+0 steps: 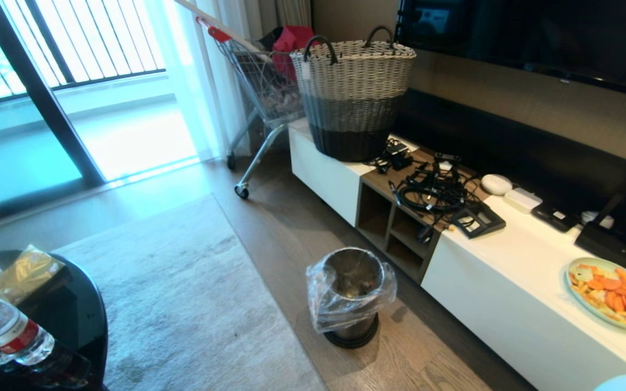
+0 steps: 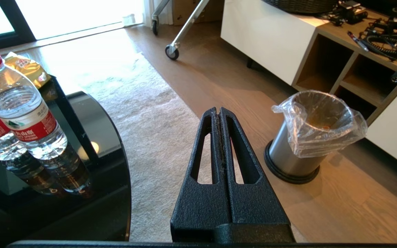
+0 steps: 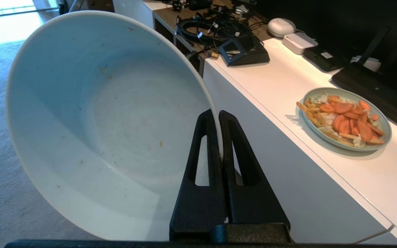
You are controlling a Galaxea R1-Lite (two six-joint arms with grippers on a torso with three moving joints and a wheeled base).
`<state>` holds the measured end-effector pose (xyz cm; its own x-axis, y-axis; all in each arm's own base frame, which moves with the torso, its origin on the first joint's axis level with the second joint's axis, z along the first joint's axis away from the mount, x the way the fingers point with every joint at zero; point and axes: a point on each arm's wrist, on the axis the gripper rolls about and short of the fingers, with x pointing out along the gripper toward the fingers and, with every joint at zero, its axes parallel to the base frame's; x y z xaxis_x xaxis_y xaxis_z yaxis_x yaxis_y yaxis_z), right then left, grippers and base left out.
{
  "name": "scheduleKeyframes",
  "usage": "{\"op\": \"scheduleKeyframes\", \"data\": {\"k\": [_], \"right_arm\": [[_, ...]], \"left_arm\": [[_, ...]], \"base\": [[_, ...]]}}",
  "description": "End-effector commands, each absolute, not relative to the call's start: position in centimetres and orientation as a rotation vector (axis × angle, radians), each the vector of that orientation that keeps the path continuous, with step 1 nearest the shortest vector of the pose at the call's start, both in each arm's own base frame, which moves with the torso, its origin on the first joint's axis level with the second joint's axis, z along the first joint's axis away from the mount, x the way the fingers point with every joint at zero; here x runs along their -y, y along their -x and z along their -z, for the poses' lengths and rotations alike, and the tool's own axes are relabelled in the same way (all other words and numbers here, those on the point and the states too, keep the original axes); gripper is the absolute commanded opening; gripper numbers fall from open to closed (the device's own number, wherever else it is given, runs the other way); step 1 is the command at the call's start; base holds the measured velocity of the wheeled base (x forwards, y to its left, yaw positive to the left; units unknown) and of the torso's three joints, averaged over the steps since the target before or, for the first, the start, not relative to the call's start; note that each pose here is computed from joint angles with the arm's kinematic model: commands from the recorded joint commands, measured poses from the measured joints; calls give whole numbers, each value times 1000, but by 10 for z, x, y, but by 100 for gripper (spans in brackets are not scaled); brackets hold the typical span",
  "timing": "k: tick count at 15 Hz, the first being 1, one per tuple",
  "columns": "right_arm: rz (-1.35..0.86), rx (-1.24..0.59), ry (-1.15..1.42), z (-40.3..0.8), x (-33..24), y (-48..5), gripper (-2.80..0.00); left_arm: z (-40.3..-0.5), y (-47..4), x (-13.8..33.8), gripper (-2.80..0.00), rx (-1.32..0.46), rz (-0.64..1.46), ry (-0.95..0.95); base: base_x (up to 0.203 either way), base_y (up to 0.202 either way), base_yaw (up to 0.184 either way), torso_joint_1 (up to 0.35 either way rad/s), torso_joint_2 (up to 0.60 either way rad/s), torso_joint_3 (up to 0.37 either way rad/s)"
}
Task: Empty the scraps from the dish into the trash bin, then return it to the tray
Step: Put the bowl back to the table
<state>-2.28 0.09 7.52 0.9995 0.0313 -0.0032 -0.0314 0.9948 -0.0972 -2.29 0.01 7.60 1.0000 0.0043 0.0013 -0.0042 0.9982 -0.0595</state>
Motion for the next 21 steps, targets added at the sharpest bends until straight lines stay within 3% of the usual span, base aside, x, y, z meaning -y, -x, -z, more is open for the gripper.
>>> {"op": "scheduleKeyframes", "data": {"k": [1,21], "right_arm": [[-32,-1,98,-75,-1,23,-280],[-32,-3,98,-75,-1,23,-280]], "left_arm": [[-76,23,0,-280,0,-6,60],[-76,23,0,-280,2,-6,58]], "base": [[0,0,0,1,2,95],[0,0,0,1,1,13]]}}
